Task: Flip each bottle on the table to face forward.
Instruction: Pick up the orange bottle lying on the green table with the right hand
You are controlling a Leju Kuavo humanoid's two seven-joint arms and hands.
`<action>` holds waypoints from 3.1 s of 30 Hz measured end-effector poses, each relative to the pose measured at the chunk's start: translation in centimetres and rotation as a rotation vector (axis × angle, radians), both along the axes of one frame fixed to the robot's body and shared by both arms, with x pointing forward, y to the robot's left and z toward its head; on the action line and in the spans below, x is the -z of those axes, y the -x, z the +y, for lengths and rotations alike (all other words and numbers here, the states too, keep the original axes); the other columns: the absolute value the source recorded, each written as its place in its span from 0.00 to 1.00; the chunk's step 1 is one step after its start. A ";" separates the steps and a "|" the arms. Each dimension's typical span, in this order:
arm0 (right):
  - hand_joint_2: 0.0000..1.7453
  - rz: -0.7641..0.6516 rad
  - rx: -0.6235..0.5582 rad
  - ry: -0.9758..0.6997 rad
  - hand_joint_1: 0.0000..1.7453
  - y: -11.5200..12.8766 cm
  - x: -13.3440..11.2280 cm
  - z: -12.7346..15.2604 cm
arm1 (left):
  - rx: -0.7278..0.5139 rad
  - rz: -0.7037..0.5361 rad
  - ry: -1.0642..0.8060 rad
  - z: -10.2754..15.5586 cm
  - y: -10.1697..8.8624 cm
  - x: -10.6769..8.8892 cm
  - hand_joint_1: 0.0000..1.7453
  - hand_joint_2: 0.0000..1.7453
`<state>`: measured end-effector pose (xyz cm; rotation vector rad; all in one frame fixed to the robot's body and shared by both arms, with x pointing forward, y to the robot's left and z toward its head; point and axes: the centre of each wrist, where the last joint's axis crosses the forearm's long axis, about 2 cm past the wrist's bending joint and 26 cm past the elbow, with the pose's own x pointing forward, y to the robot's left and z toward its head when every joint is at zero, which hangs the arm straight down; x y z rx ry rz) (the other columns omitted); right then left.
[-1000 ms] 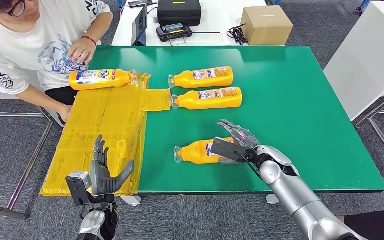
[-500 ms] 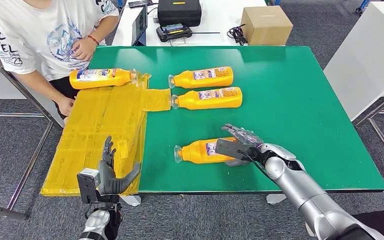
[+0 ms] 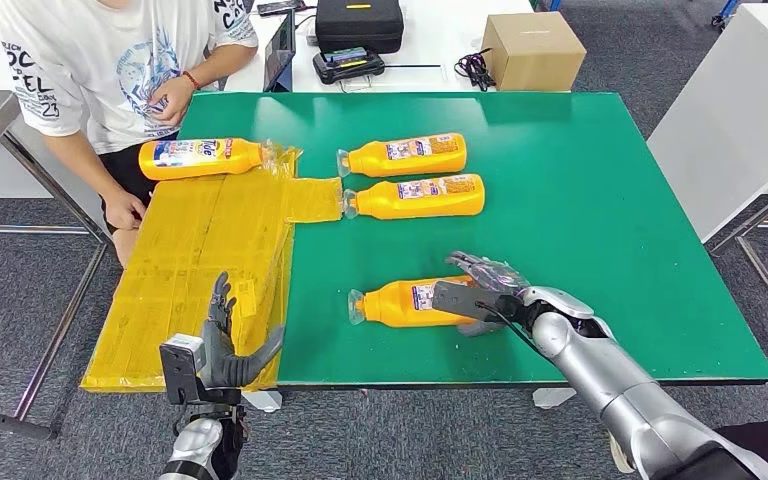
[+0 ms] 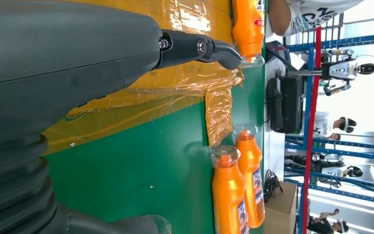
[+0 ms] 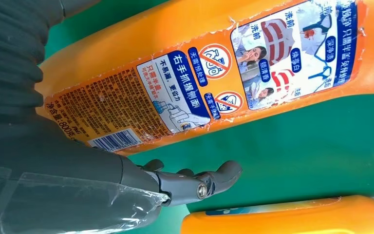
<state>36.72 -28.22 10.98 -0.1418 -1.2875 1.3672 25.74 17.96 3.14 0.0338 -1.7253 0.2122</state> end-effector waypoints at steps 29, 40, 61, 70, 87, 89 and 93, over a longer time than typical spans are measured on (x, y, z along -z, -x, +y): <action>1.00 0.023 -0.133 0.305 1.00 -1.9 0.4 2.0 | 0.024 0.022 0.066 -0.5 -0.7 0.2 0.00 1.00; 1.00 -0.344 0.041 -0.178 1.00 5.2 3.3 7.1 | 0.016 0.043 0.081 -0.5 0.6 0.3 0.00 1.00; 1.00 -0.843 0.509 -0.757 1.00 11.4 -2.3 8.2 | 0.070 0.015 0.200 -1.2 1.2 -1.9 0.00 1.00; 1.00 -0.740 0.462 -0.814 1.00 11.8 -0.9 8.3 | 0.255 0.014 0.379 -2.3 1.3 -3.0 0.00 1.00; 1.00 -0.380 0.279 -0.852 1.00 13.8 5.1 19.1 | 0.547 -0.012 0.414 -5.5 1.9 -4.8 0.00 1.00; 1.00 -0.371 0.272 -0.850 1.00 13.8 5.2 19.3 | 0.548 -0.011 0.411 -5.4 1.9 -4.8 0.00 1.00; 1.00 -0.357 0.259 -0.846 1.00 13.7 5.3 19.7 | 0.549 -0.010 0.405 -5.3 1.8 -4.7 0.00 1.00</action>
